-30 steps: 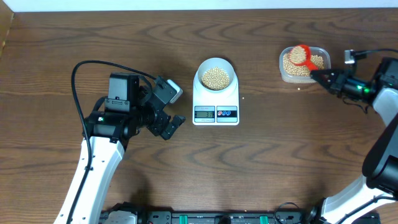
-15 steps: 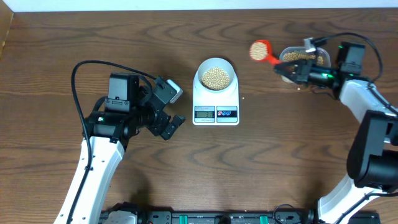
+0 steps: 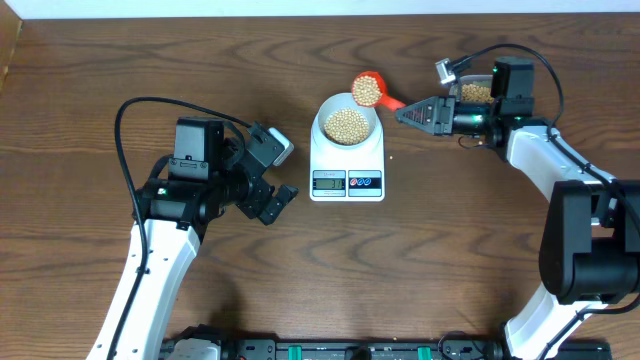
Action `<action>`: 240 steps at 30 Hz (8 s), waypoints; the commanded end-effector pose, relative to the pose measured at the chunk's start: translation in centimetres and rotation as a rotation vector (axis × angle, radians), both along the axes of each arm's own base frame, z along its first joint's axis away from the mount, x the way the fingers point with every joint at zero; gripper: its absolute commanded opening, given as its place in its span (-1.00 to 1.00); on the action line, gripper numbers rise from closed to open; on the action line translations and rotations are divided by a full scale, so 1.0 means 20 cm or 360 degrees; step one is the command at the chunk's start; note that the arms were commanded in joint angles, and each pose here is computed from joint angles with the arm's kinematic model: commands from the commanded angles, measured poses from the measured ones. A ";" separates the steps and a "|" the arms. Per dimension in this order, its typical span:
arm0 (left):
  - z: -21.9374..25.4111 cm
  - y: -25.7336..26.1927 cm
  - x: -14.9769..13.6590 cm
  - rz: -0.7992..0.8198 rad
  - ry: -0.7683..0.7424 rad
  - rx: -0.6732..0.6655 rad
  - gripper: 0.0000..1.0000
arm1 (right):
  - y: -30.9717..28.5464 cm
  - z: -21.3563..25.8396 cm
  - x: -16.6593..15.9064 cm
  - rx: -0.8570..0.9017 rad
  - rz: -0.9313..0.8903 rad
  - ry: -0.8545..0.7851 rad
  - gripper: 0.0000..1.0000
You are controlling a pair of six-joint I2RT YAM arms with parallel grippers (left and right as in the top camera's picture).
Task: Scoop item into bowl and weigh 50g on scale
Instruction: 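Carry the filled scoop left over the white bowl with the right gripper, then tilt the scoop slowly with the right gripper, trickling soybeans into the bowl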
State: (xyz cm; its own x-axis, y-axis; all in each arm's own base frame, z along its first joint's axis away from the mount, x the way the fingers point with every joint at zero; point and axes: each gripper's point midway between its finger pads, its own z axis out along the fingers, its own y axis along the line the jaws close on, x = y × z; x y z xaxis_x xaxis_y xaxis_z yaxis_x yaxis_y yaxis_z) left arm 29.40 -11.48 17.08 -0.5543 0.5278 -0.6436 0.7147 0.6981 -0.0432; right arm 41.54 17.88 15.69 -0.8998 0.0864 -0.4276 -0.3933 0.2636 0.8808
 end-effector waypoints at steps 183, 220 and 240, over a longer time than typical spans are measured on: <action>0.04 0.01 0.02 -0.0005 -0.0043 0.0016 0.96 | 0.10 -0.21 0.00 -0.0570 0.0217 -0.0929 -0.98; 0.04 0.01 0.02 -0.0005 -0.0043 0.0016 0.96 | 0.10 -0.14 0.00 -0.0556 0.0210 -0.0987 -0.99; 0.04 0.01 0.02 -0.0005 -0.0043 0.0016 0.96 | 0.09 -0.17 -0.01 -0.0658 0.0218 -0.0989 -0.98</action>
State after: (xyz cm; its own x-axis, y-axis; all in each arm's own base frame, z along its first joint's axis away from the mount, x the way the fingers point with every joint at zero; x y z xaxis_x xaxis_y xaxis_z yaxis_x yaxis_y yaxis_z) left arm 29.34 -11.46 17.03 -0.5566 0.5282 -0.6413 0.7144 0.6982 -0.0450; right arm 41.60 19.19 11.07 -0.5152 -0.2745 -0.8119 -0.8140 0.4532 0.3633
